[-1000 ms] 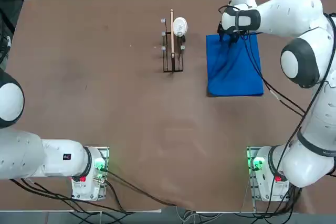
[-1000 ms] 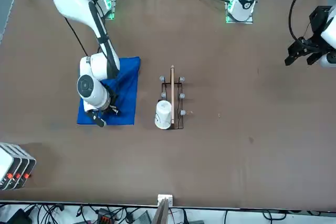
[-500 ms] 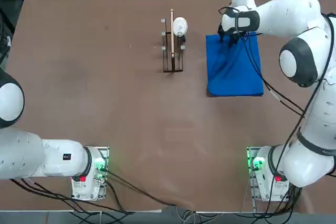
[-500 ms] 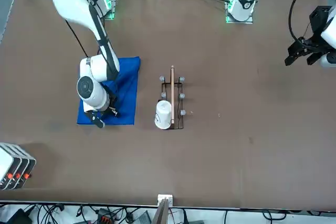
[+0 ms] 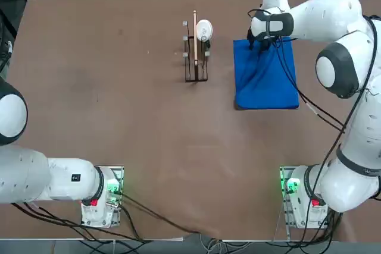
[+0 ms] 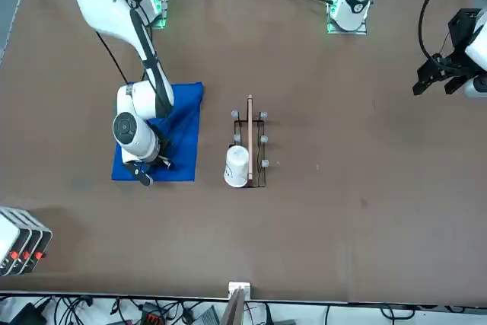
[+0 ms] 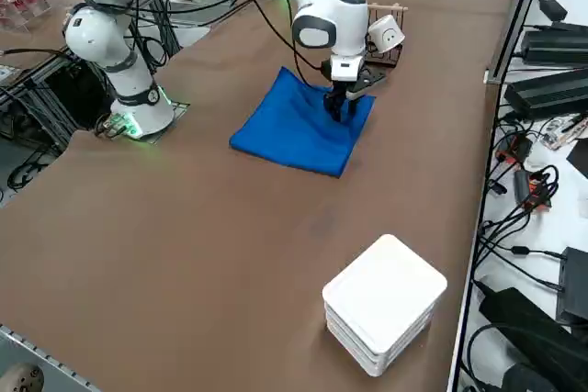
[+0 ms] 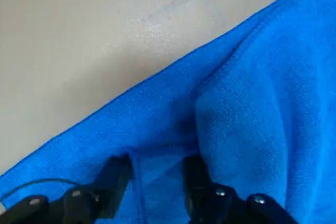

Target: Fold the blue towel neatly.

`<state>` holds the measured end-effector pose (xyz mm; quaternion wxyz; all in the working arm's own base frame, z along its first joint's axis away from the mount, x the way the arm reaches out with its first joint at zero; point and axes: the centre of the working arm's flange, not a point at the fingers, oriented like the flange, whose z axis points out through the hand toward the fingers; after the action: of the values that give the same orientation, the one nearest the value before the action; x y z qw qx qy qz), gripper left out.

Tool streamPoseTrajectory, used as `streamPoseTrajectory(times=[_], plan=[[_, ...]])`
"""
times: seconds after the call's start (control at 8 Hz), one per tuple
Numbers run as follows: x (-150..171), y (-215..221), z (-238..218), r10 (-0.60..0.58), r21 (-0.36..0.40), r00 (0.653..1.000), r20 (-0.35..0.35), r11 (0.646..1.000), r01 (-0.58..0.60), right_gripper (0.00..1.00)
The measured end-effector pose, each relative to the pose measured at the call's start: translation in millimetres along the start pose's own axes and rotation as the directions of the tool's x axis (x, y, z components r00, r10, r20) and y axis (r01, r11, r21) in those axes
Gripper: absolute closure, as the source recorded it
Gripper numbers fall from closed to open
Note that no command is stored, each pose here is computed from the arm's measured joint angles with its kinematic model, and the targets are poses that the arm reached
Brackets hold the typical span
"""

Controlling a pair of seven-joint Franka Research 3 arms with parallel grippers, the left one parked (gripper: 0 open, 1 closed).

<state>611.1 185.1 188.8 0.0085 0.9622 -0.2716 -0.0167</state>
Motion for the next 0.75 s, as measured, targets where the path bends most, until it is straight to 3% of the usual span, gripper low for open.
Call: streamPoseTrajectory(times=[0.25,0.5,0.75], plan=[[0.5,-0.5,-1.7,0.000,0.002,1.000,-0.001,1.000,0.000,0.51],[0.6,-0.4,-1.8,0.001,0.002,1.000,-0.001,1.000,-0.001,0.52],[0.9,-0.5,-2.8,0.001,0.003,1.000,-0.001,1.000,-0.001,0.59]])
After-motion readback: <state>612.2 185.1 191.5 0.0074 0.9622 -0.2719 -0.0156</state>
